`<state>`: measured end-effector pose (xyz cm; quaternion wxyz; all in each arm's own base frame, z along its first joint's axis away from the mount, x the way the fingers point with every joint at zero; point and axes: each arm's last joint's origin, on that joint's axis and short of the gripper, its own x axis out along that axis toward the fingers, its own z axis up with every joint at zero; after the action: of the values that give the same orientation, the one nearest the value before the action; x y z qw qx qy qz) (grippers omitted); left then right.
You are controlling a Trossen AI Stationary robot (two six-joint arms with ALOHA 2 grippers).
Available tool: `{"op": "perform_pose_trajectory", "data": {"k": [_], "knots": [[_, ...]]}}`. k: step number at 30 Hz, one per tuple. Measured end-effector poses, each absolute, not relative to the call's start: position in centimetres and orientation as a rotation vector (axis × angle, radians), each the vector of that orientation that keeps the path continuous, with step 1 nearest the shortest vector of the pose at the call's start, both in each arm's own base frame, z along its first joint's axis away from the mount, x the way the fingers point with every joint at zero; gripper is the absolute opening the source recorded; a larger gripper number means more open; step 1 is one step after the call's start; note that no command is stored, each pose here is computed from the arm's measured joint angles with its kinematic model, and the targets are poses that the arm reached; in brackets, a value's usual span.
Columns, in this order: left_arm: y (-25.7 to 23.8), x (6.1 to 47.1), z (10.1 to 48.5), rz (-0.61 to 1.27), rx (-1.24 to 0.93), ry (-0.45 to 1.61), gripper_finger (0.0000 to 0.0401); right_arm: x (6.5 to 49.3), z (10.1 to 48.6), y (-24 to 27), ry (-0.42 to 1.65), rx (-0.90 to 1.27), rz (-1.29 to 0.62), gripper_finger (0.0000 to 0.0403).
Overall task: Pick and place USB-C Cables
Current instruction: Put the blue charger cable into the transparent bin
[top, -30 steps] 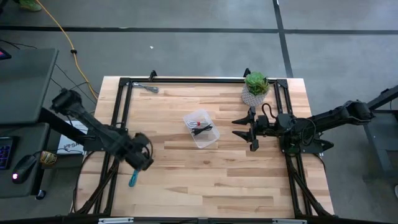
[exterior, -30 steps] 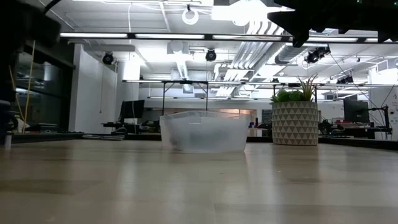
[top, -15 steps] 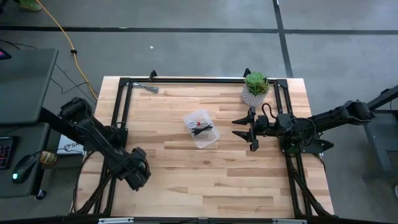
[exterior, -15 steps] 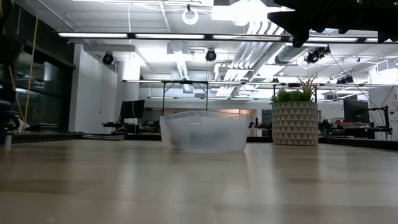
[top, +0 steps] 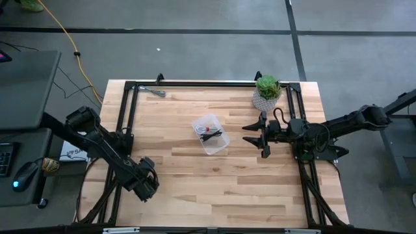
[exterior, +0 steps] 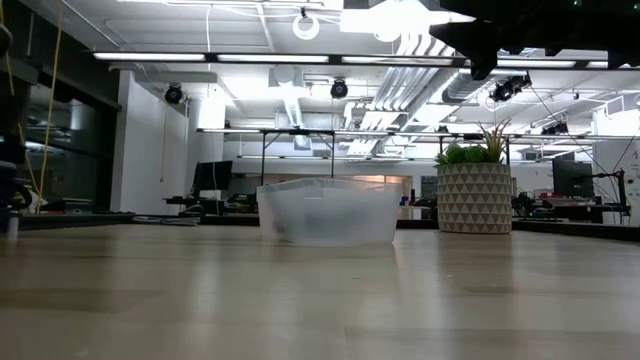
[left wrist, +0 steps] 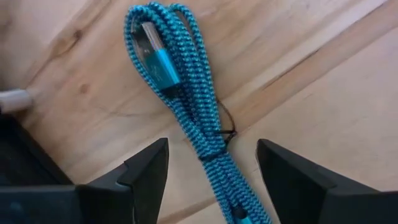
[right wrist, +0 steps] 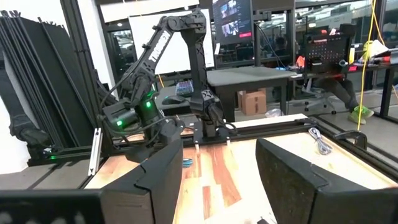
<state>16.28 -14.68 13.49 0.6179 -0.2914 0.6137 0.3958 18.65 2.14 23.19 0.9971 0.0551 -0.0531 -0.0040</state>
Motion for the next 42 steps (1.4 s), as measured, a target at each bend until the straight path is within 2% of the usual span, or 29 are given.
{"op": "perform_pose_trajectory", "data": {"k": [16, 21, 28, 30, 37, 42], "knots": [[-14.7, 16.3, 13.3, 0.873, -0.648, 1.409, 0.0222, 18.6, 23.2, 2.1, -0.104, 0.112, -0.008, 0.0195], [-14.8, 16.5, 13.3, 0.858, -0.652, 1.406, 0.0169, 18.6, 23.2, 2.1, -0.104, 0.112, -0.008, 0.0195], [-14.6, 16.8, 13.3, 0.822, -0.631, 1.404, 0.0038, 18.6, 23.2, 2.1, -0.105, 0.112, -0.008, 0.0195], [-14.4, 17.1, 13.5, 0.809, -0.594, 1.4, 0.0013, 18.6, 23.2, 2.1, -0.104, 0.112, -0.008, 0.0195], [-13.9, 19.3, 15.3, 0.711, -0.509, 1.405, 0.002, 18.6, 23.2, 2.1, -0.104, 0.112, -0.008, 0.0195], [-13.5, 21.3, 19.5, 0.675, -0.376, 1.294, 0.0007, 18.7, 23.1, 2.1, -0.102, 0.112, -0.008, 0.0195]]}}
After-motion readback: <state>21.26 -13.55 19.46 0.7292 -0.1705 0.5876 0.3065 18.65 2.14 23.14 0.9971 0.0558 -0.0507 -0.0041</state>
